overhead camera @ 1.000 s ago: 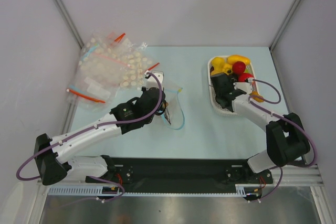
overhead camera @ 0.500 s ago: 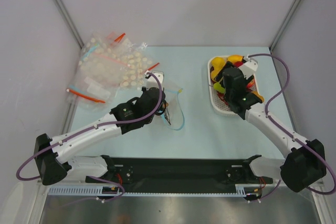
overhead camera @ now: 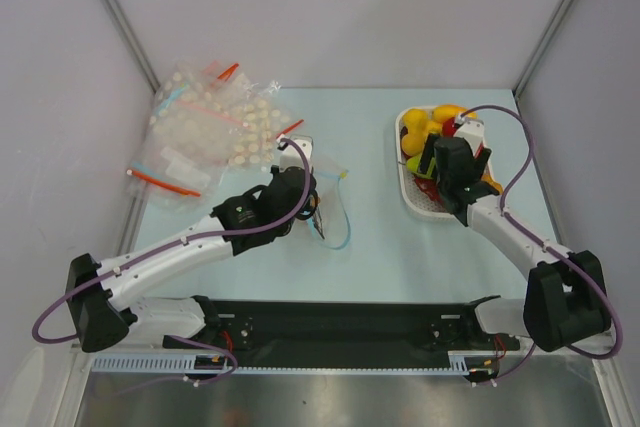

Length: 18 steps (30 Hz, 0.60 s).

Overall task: Place the food in the zip-top bag and seal the zipper
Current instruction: Pick up the fake vegetable from the bin.

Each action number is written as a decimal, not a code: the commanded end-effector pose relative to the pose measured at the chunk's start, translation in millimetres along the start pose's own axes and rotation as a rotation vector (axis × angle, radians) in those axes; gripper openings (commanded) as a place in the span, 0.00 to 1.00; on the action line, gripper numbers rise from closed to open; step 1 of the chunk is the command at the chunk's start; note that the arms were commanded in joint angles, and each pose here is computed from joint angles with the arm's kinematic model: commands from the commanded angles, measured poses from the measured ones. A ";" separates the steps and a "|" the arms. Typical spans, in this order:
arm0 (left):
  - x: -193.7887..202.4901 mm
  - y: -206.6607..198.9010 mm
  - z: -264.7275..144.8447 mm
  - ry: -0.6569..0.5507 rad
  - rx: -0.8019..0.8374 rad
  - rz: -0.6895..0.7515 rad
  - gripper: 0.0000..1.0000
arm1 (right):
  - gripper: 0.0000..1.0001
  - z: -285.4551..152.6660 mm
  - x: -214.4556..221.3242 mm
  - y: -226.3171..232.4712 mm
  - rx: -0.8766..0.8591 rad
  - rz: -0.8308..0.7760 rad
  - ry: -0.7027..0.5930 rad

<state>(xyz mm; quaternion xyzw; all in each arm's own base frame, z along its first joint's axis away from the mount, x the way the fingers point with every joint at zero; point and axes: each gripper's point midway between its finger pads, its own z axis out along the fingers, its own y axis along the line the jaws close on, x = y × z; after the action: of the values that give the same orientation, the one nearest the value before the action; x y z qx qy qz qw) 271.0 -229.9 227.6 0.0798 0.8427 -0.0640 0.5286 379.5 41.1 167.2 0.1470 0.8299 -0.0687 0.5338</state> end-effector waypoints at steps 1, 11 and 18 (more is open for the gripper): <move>-8.4 3.0 -1.4 -0.030 -0.017 -0.019 0.00 | 0.98 9.2 1.6 -0.9 -0.017 0.029 -0.010; -3.2 3.8 3.6 -0.016 -0.038 -0.002 0.00 | 0.88 23.5 24.6 -14.7 -0.075 0.139 0.047; -3.8 3.6 3.2 -0.018 -0.035 -0.004 0.00 | 0.70 30.9 35.7 -17.8 -0.069 0.174 0.096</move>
<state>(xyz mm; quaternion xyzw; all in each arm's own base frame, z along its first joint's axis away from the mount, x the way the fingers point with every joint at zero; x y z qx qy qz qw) 273.0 -228.5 222.4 0.0794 0.8446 -0.0515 0.5270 377.7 18.8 112.0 0.1908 0.8509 -0.0109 0.4894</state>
